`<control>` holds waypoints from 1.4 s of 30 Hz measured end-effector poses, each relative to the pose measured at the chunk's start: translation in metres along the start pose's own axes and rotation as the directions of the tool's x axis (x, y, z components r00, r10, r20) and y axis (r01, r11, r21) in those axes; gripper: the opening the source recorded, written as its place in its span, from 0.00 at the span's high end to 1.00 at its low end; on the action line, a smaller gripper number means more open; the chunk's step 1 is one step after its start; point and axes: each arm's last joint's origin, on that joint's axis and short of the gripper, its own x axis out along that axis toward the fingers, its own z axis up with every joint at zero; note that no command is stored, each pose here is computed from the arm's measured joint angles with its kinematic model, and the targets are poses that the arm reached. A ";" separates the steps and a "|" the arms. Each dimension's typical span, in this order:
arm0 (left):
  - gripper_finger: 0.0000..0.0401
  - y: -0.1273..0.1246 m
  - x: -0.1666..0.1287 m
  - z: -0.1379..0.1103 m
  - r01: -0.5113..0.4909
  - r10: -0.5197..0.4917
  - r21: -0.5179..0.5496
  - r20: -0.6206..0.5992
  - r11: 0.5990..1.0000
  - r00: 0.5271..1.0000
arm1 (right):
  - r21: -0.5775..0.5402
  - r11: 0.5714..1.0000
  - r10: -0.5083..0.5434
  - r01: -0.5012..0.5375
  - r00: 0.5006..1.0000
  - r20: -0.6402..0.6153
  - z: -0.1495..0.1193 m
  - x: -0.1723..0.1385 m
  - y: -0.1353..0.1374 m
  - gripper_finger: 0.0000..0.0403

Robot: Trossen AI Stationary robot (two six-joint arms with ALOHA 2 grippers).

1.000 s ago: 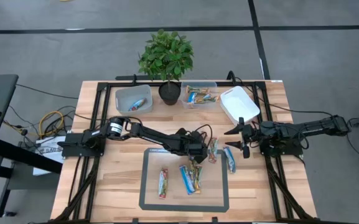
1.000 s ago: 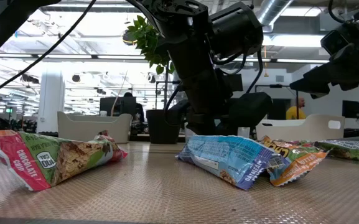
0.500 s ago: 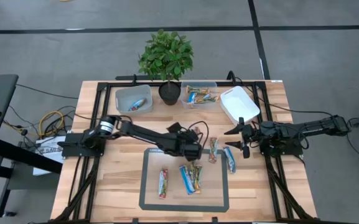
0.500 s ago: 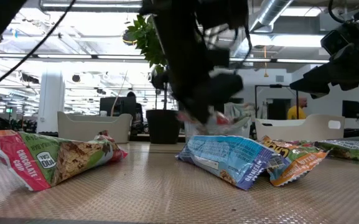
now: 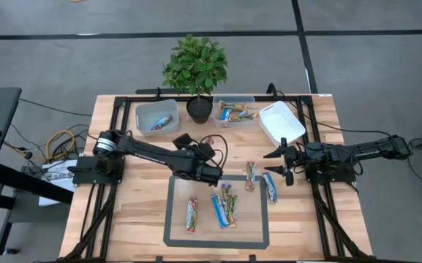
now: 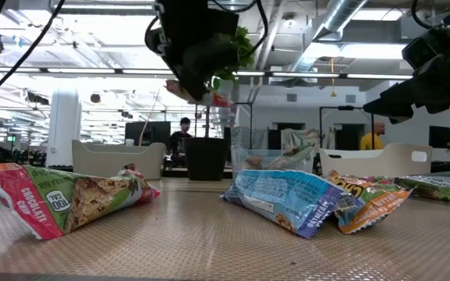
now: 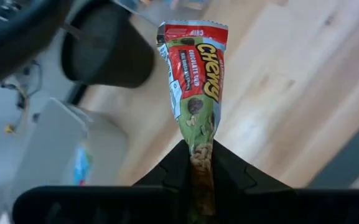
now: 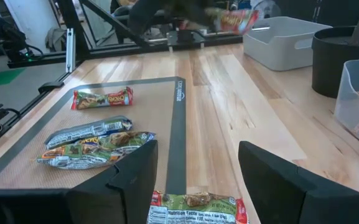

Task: Pick and place Granola Bars by type
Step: Put the red granola bar into the gray bin

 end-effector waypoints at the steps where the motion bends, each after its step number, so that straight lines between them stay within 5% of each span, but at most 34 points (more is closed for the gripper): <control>1: 0.91 0.003 -0.002 0.000 -0.011 0.011 0.003 0.007 1.000 1.000 | 0.000 1.000 0.000 0.000 1.000 0.000 0.000 0.000 0.000 0.46; 9: 0.91 0.038 -0.005 0.006 -0.196 0.191 0.035 0.106 0.980 0.976 | 0.000 1.000 0.000 0.000 1.000 0.000 0.000 0.000 0.000 0.46; 20: 0.91 0.110 0.015 -0.019 -0.261 0.261 -0.052 -0.007 0.964 0.965 | 0.000 1.000 0.000 0.000 1.000 0.000 0.000 0.000 0.000 0.46; 25: 0.91 0.133 0.027 -0.034 -0.222 0.213 -0.136 -0.078 0.966 0.974 | 0.000 1.000 0.000 0.000 1.000 0.000 0.000 0.000 0.000 0.46; 29: 0.91 0.152 0.040 -0.040 -0.112 0.078 -0.246 -0.142 0.963 0.987 | 0.000 1.000 0.000 0.000 1.000 0.000 0.000 0.000 0.000 0.46; 36: 0.91 0.179 0.048 -0.030 0.104 -0.125 -0.389 -0.029 0.915 0.992 | 0.000 1.000 0.000 0.000 1.000 0.000 0.000 0.000 0.000 0.46; 42: 0.91 0.199 0.060 -0.034 0.047 -0.093 -0.366 -0.109 0.930 0.990 | 0.000 1.000 0.000 0.000 1.000 0.000 0.000 0.000 0.000 0.46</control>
